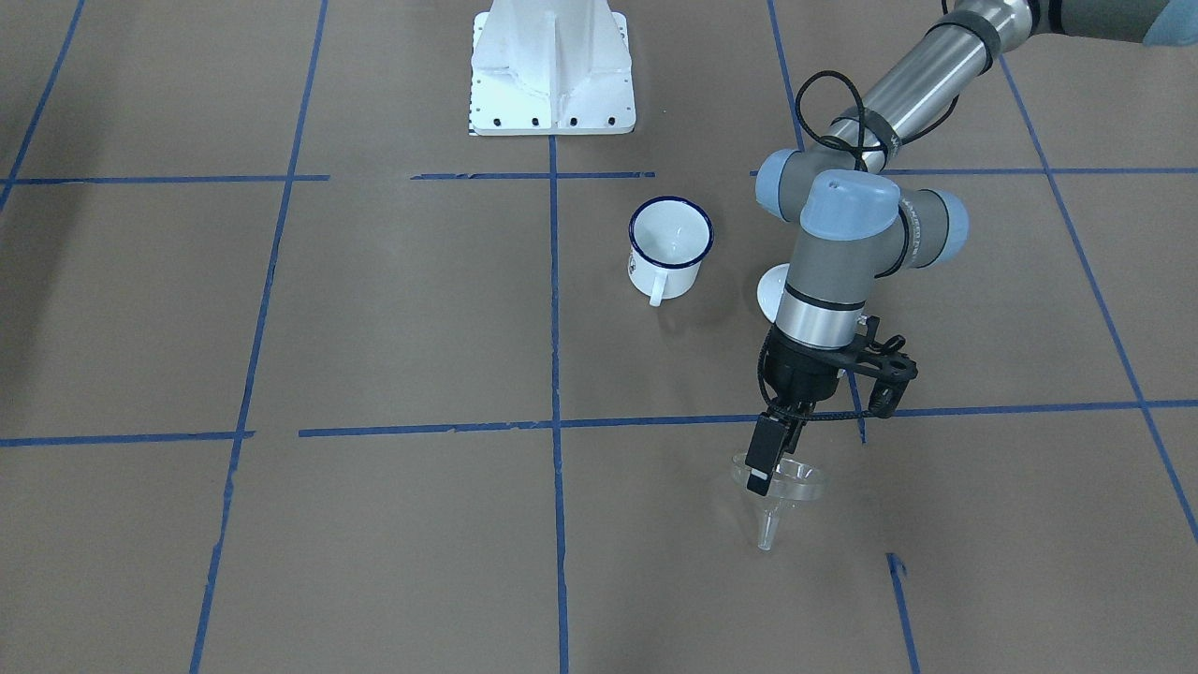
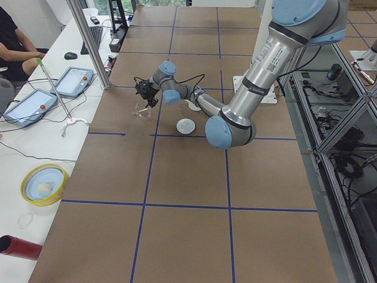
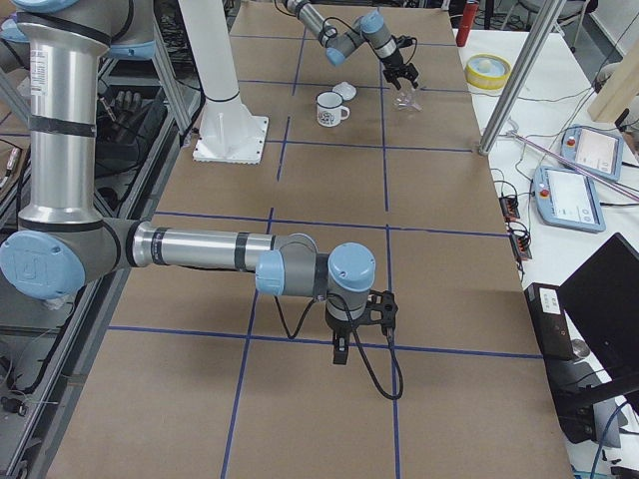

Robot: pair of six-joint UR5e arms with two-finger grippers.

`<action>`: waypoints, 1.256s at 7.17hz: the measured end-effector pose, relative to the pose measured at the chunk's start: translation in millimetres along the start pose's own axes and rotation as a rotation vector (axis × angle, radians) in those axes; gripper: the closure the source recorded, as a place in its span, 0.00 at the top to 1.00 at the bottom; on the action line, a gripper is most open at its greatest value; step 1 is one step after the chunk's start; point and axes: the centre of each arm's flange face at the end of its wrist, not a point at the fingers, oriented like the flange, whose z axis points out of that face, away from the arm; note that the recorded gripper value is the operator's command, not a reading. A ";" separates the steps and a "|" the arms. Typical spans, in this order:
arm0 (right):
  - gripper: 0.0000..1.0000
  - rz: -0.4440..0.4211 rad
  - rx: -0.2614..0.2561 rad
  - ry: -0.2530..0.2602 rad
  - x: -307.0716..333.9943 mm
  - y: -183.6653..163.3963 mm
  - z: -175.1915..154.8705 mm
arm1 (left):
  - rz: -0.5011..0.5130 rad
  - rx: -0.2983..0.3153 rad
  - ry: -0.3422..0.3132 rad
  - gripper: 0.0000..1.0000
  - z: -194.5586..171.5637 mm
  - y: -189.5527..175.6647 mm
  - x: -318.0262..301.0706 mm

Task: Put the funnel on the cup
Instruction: 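Reach the left gripper to the clear glass funnel farther from the robot, then grasp the clear glass funnel rim with the left gripper and lift it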

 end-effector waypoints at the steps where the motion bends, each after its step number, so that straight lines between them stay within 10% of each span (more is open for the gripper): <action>1: 1.00 0.000 0.000 0.000 0.0 0.0 0.0 | 0.001 -0.003 0.006 0.61 5.4 -0.5 -4.2; 5: 1.00 0.000 0.000 0.000 0.0 0.0 0.0 | 0.003 -0.011 0.019 0.00 8.1 2.9 1.1; 9: 1.00 0.000 0.000 0.000 0.0 0.0 0.0 | 0.001 -0.071 0.132 0.00 -25.6 4.6 29.5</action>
